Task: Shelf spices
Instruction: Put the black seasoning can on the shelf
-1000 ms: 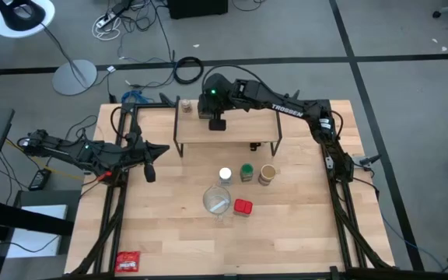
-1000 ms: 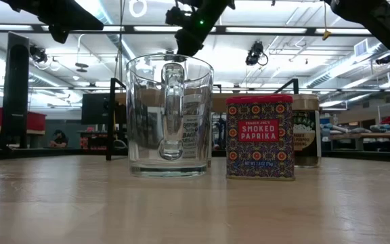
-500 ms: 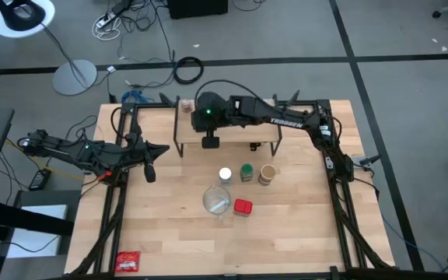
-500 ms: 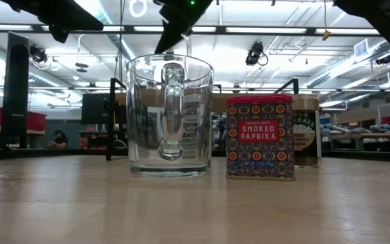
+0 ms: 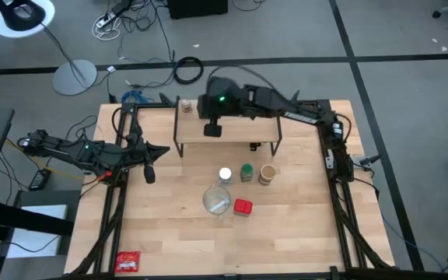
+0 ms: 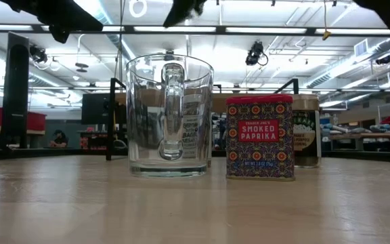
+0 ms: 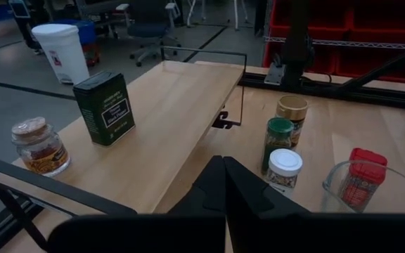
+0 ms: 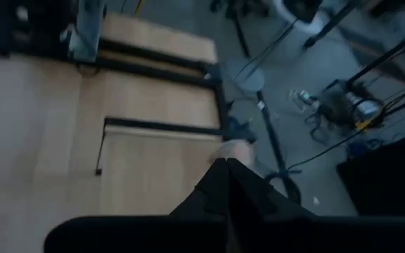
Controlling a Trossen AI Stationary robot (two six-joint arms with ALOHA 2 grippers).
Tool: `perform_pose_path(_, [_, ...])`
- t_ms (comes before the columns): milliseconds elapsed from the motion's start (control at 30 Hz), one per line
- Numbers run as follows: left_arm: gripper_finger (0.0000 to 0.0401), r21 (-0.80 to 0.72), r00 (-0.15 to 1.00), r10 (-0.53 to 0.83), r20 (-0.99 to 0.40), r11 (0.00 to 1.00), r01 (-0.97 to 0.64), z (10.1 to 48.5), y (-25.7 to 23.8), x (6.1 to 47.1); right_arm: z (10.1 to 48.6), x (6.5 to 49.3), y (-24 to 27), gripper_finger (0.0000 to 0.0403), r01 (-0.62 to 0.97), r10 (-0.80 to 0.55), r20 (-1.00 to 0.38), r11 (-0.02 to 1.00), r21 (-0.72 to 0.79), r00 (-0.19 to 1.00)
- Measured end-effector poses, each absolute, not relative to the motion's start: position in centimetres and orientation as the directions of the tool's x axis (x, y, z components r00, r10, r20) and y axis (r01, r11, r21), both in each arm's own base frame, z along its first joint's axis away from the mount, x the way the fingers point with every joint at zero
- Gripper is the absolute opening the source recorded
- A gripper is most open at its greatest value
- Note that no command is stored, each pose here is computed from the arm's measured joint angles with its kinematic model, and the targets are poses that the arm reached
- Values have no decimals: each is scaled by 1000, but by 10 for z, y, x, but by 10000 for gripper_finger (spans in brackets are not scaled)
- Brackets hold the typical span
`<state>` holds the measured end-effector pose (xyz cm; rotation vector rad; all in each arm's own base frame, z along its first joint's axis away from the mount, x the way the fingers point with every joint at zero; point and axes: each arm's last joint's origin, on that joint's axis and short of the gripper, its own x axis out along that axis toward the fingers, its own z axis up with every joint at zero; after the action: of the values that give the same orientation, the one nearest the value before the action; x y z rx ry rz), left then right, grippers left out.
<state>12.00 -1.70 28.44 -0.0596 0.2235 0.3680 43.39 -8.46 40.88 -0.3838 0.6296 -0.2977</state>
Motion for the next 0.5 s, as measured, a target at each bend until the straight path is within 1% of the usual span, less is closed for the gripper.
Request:
perform_pose_path(100, [1, -19, 909, 350, -227, 931, -363, 284, -17, 120, 438, 411, -81, 0, 167, -389, -455, 876, -453, 801])
perform_pose_path(200, [1, -20, 909, 350, -227, 931, -363, 284, -17, 120, 473, 378, -75, 0, 208, -409, -380, 859, -468, 830])
perform_pose_path(333, [1, -20, 909, 349, -227, 932, -363, 284, -17, 120, 518, 323, -66, 0, 283, -446, -274, 833, -475, 852])
perform_pose_path(500, [1, -21, 910, 348, -227, 932, -362, 285, -17, 120, 568, 239, -50, 0, 364, -458, -102, 807, -465, 883])
